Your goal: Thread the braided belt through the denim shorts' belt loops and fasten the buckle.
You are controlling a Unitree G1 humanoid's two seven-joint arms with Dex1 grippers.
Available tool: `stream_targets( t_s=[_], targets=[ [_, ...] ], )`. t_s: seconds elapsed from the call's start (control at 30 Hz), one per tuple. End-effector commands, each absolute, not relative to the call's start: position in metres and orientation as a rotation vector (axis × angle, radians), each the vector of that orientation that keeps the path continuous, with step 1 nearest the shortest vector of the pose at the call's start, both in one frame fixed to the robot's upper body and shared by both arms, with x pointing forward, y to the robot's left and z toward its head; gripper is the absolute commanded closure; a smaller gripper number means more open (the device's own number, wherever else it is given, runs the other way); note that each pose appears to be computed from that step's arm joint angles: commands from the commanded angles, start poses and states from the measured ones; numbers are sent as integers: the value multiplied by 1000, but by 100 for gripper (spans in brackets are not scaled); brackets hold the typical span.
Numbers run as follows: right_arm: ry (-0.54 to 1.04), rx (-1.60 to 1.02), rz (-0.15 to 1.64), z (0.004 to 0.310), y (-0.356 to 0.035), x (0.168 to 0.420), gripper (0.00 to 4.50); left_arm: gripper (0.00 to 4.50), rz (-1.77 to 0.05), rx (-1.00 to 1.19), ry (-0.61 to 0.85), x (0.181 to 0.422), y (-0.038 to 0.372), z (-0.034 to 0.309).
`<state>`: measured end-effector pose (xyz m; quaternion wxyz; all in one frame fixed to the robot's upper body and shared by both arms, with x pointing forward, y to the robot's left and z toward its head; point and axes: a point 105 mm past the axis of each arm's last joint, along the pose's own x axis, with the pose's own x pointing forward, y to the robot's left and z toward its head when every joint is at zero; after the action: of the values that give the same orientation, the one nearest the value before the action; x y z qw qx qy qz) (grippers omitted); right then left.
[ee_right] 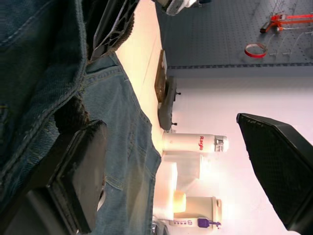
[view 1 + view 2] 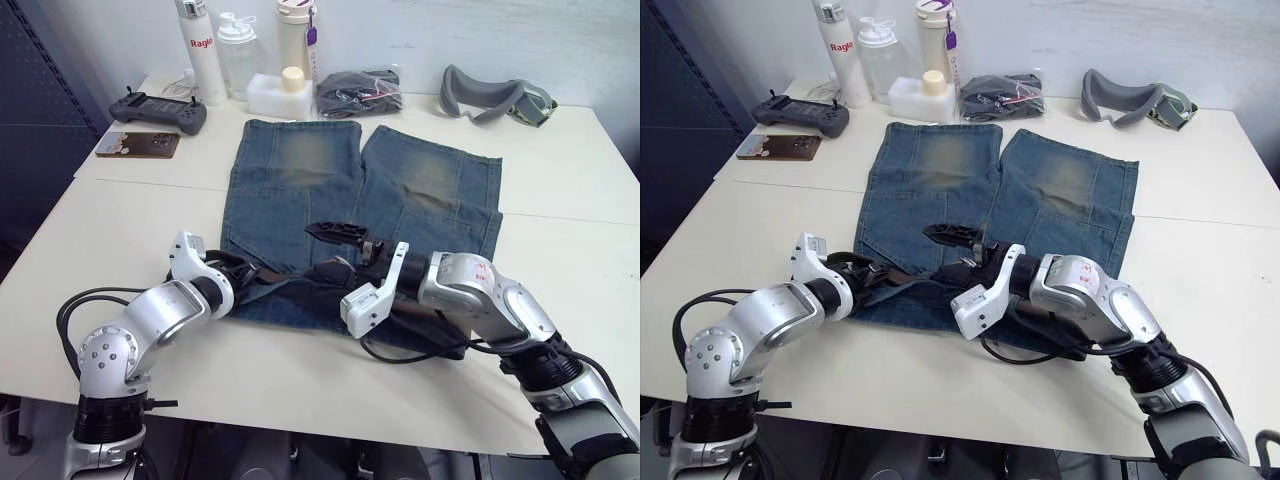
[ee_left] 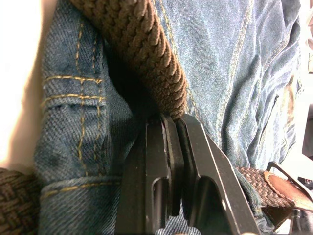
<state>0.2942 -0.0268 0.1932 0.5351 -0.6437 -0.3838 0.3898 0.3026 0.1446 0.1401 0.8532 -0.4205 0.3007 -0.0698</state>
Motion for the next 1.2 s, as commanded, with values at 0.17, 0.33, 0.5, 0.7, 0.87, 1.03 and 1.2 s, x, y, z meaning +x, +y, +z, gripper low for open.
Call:
stream_targets(
  t_s=[0.17, 0.33, 0.5, 0.7, 0.87, 1.03, 1.2],
  targets=[
    [-865, -1556, 1000, 188, -28, 295, 0, 447, -168, -888, 663, 296, 135, 134],
    [-742, -1555, 1031, 180, -39, 301, 51, 450, -167, -892, 663, 296, 134, 134],
    [-675, -1561, 1054, 179, -44, 302, 83, 450, -165, -896, 662, 296, 134, 134],
    [-628, -1568, 1082, 178, -46, 300, 83, 450, -166, -897, 663, 296, 134, 134],
    [-657, -1584, 1088, 180, -44, 297, 110, 450, -166, -902, 664, 296, 133, 133],
    [-708, -1585, 1090, 183, -41, 293, 299, 450, -166, -904, 664, 297, 133, 133],
    [-754, -1583, 1114, 185, -39, 287, 443, 450, -173, -896, 659, 297, 133, 134]
  ],
)
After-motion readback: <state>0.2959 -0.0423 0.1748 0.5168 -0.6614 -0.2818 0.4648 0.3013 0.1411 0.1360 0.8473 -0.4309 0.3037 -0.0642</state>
